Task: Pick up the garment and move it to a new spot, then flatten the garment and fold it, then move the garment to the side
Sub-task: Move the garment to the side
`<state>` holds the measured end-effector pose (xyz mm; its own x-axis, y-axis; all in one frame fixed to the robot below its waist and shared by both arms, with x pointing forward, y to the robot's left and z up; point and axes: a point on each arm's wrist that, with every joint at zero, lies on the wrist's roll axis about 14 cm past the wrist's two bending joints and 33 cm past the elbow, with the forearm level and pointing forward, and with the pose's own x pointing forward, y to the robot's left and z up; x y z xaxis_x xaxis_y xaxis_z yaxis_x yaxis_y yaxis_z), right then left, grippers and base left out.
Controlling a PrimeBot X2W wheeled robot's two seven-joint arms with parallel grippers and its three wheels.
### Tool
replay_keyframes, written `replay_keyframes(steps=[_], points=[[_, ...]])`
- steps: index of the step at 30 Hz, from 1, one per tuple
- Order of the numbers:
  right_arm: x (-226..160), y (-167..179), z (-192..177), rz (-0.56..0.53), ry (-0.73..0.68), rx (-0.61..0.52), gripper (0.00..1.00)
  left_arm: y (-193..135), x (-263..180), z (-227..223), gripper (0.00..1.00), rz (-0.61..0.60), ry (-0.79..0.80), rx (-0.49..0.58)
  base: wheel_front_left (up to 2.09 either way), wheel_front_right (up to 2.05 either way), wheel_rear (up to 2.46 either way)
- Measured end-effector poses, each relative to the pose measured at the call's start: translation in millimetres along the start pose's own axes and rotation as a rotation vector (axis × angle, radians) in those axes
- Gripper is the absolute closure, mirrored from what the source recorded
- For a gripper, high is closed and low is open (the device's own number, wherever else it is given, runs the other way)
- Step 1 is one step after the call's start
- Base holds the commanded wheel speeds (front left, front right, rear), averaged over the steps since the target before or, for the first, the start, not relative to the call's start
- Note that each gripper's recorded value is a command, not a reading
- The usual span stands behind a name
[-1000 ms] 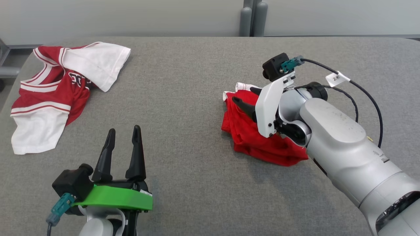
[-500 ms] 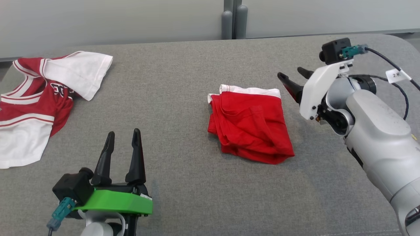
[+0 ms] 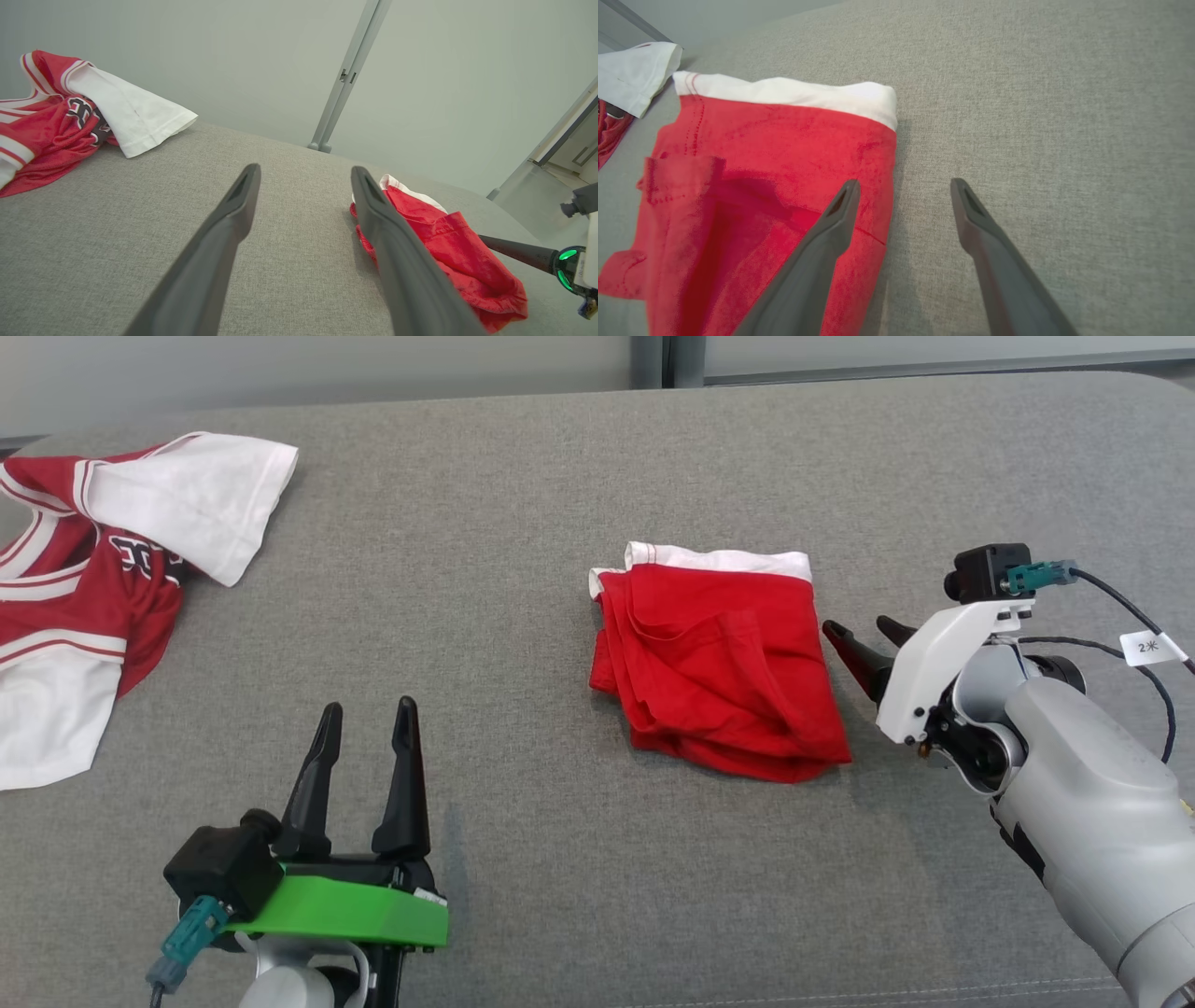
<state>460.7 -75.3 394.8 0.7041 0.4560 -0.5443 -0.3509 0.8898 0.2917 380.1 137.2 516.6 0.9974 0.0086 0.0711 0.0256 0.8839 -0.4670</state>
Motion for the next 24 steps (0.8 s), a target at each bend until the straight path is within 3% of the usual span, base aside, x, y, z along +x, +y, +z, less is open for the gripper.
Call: replay_keyframes(steps=[20, 22, 24], points=[[35, 31, -28, 0.092, 0.087, 0.137, 0.0, 30, 3, 0, 0.0, 0.088, 0.0, 0.027, 0.0, 0.0, 0.0], [36, 33, -28, 0.099, 0.088, 0.144, 0.53, 31, 3, 1, 0.0, 0.091, -0.001, 0.028, 0.0, 0.0, 0.0], [36, 35, -27, 0.105, 0.085, 0.152, 0.73, 32, 3, 1, 0.0, 0.094, -0.001, 0.029, 0.0, 0.0, 0.0]])
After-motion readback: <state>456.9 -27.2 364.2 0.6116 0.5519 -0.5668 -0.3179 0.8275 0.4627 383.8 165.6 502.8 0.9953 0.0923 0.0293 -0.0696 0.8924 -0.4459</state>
